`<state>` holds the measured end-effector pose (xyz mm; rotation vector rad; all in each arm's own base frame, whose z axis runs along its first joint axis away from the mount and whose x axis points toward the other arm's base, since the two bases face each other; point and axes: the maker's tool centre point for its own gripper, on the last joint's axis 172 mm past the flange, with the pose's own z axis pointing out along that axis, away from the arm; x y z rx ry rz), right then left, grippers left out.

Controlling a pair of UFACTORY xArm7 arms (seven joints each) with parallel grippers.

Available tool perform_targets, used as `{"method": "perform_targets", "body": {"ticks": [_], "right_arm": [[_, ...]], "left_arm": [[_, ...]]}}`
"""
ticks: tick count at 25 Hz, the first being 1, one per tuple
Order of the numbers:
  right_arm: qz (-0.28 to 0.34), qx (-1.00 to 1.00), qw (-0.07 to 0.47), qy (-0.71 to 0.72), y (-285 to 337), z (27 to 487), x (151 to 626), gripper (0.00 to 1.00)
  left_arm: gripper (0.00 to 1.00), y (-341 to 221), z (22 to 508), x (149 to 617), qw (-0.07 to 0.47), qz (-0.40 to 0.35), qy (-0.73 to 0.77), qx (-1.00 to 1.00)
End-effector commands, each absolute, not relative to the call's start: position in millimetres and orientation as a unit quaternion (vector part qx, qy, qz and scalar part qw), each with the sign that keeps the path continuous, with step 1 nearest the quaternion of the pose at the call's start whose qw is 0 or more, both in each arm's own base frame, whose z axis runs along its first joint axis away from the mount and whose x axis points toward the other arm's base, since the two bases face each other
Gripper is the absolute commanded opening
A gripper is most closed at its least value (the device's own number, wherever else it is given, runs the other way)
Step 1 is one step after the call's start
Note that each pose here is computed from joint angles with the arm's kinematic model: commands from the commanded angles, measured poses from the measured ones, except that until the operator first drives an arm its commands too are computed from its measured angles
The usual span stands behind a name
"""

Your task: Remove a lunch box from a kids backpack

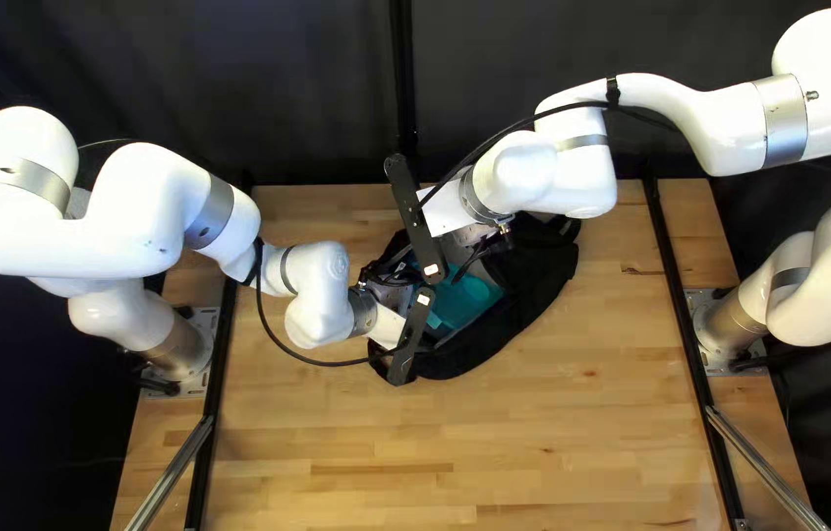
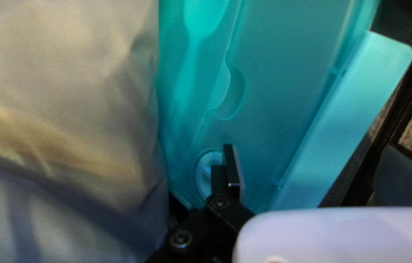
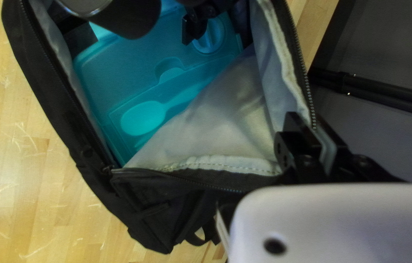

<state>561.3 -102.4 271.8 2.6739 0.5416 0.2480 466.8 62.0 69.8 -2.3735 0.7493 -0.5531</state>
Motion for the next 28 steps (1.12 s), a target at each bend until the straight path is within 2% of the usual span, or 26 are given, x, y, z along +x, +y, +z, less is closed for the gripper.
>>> {"method": "perform_targets", "body": {"ticks": [1,4,5,6,8,9,10,12,20,28], "right_arm": [[0.088,0.957,0.199,0.194,-102,272,562,0.00],[0.088,0.957,0.199,0.194,-102,272,563,0.00],[0.088,0.957,0.199,0.194,-102,272,563,0.00],[0.088,0.957,0.199,0.195,-102,273,563,0.00],[0.088,0.956,0.199,0.195,-102,273,564,0.00],[0.088,0.956,0.199,0.196,-102,273,564,0.00],[0.088,0.956,0.199,0.196,-102,272,564,0.00],[0.088,0.956,0.199,0.198,-102,272,566,0.00],[0.087,0.955,0.201,0.200,-101,276,568,0.00],[0.086,0.956,0.205,0.192,-111,275,564,0.00]], "left_arm": [[1.00,67,69,470,0.280,-0.203,0.280,-0.896],[1.00,68,69,472,0.277,-0.202,0.276,-0.898],[0.92,68,69,472,0.276,-0.202,0.275,-0.898],[0.77,68,70,472,0.277,-0.202,0.275,-0.899],[0.63,69,72,471,0.277,-0.202,0.274,-0.899],[0.51,70,72,470,0.278,-0.202,0.273,-0.898],[0.12,70,73,469,0.279,-0.202,0.273,-0.898],[0.00,71,72,469,0.281,-0.201,0.271,-0.898],[0.00,70,78,468,0.295,-0.201,0.264,-0.896],[0.00,41,118,435,0.319,-0.199,0.272,-0.886]]}}
